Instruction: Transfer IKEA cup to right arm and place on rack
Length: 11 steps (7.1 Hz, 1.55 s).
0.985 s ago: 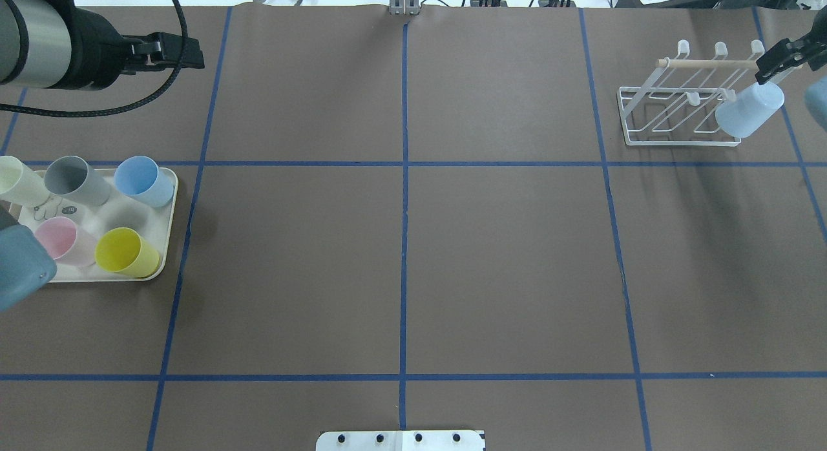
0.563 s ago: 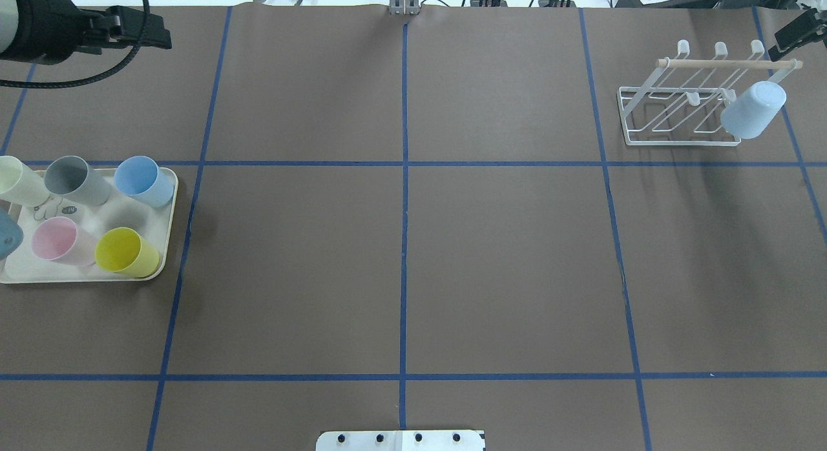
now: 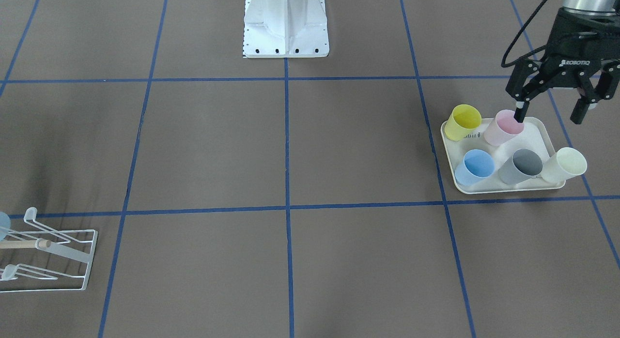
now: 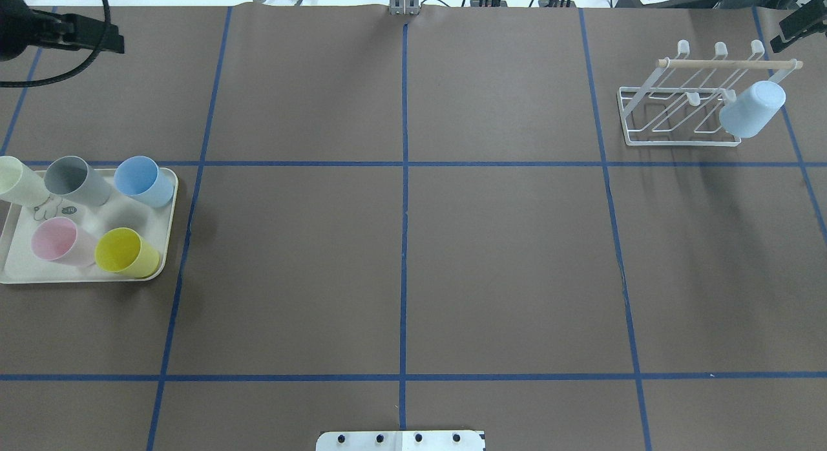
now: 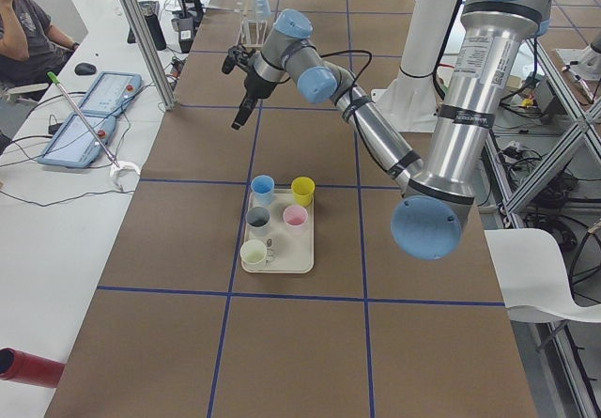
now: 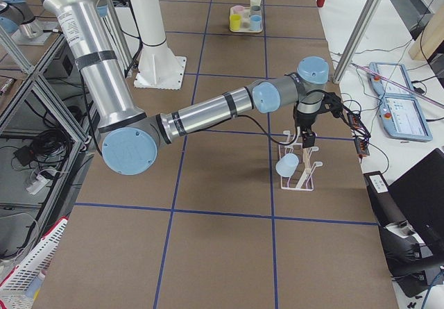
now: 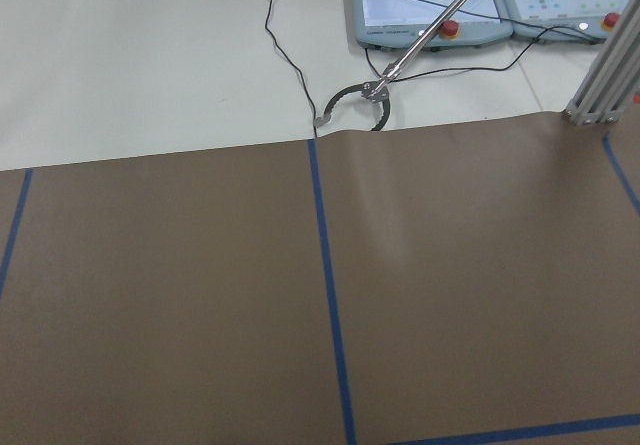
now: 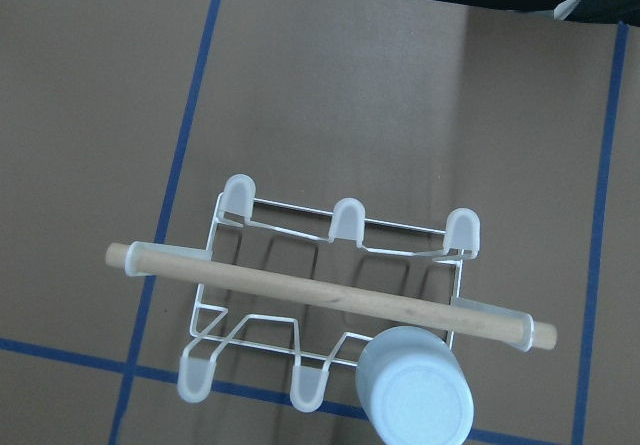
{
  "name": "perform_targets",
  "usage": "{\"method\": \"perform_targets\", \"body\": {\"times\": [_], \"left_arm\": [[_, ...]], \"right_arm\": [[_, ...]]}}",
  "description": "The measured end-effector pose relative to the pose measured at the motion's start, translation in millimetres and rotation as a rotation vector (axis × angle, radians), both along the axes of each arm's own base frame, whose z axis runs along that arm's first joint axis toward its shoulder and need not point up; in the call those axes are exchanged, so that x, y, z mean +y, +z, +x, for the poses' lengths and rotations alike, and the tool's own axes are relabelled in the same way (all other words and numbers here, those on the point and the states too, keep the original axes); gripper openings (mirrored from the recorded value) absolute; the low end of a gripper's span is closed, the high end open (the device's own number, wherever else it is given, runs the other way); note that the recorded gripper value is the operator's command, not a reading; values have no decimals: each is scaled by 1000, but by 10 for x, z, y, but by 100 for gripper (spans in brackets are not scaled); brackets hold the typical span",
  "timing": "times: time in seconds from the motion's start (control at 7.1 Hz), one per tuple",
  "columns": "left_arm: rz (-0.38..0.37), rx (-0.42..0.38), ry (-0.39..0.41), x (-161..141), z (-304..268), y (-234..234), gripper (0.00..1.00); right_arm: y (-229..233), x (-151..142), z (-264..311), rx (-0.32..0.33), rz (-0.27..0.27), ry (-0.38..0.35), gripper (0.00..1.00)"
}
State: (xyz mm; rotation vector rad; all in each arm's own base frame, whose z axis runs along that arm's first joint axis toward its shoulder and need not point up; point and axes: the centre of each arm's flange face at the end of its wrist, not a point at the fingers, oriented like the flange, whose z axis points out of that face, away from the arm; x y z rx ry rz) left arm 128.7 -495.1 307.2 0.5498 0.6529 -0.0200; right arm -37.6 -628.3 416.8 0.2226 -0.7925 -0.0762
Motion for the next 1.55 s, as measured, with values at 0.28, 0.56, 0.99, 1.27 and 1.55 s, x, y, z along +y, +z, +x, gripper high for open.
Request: {"method": "perform_targets", "body": {"times": [0.28,0.56,0.99,1.27,1.55], "left_arm": [[-133,3,126,-72,-269,734,100],[-261,22,178,37,-382,1348,100],[-442,105,159,245,-366,1878,100],[-506,164,82,411,-355,2036,100],[-540,212,48,592,-146,2152,100]], "right_arm": [[-323,41,-7,-31,-18,33,99],[-567,98,-122,-72,-38,58,99],[-948,224,-438,-116,-64,85,99],[-1139,273,-640,-137,-82,95,99],[-1206,309,-753,-147,-93,96,99]]}}
